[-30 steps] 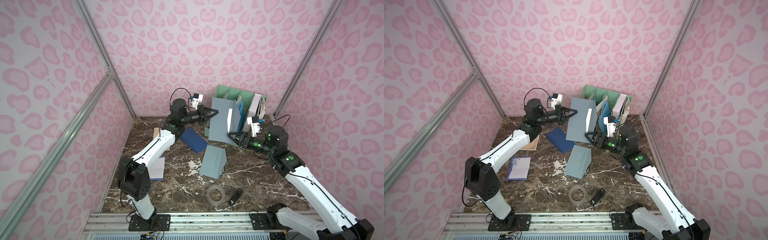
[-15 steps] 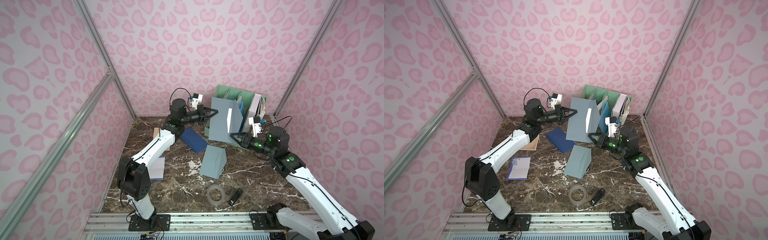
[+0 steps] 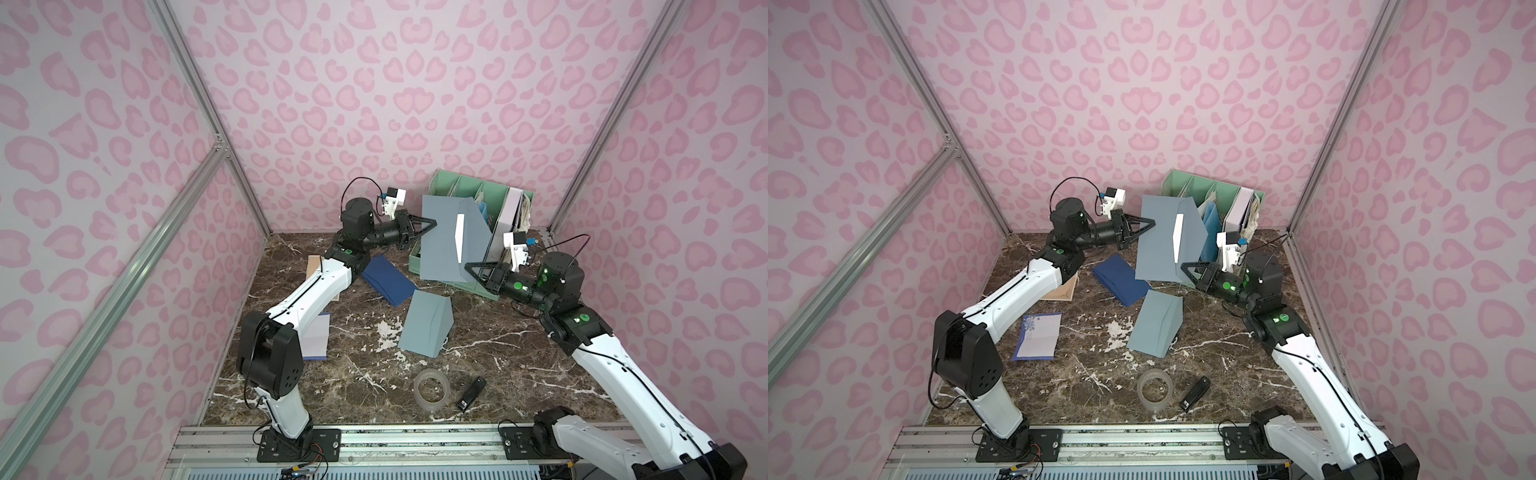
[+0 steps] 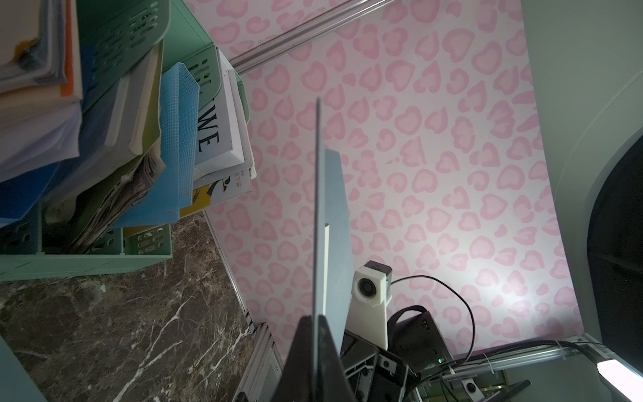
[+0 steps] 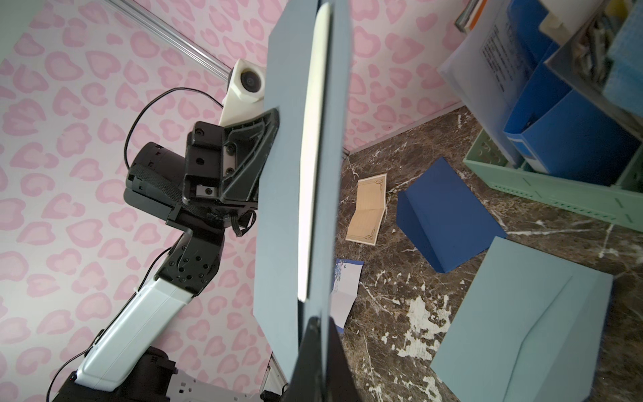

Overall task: Take the letter paper out of the envelope
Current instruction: Pick up the envelope from the center of the board, then take out the letter paper from the envelope.

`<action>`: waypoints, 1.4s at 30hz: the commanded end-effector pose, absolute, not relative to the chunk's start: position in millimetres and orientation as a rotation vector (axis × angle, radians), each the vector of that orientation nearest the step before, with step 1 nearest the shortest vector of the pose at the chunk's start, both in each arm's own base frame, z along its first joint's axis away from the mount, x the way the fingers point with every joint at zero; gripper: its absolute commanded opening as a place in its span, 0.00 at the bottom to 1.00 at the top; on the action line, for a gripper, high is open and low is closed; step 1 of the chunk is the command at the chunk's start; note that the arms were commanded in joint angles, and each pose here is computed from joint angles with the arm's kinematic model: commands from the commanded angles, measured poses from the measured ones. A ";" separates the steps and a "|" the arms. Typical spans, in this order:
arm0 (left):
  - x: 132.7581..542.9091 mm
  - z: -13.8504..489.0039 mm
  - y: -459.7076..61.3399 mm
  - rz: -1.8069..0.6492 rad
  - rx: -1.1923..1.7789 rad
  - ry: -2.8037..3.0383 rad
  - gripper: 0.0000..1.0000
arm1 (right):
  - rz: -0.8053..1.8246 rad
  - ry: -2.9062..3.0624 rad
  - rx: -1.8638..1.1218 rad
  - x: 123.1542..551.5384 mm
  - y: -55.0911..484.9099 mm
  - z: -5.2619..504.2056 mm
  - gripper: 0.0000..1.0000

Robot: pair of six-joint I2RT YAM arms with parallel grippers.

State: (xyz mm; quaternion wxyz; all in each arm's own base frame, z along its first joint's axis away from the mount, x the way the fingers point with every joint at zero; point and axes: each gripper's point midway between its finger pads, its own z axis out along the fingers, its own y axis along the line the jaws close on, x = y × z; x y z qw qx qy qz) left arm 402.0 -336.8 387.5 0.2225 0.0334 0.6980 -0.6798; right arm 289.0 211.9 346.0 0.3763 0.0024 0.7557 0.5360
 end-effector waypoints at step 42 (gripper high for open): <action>357.9 326.1 -326.4 -0.890 0.141 2.541 0.61 | 0.125 2.011 -0.693 286.5 265.6 328.1 0.00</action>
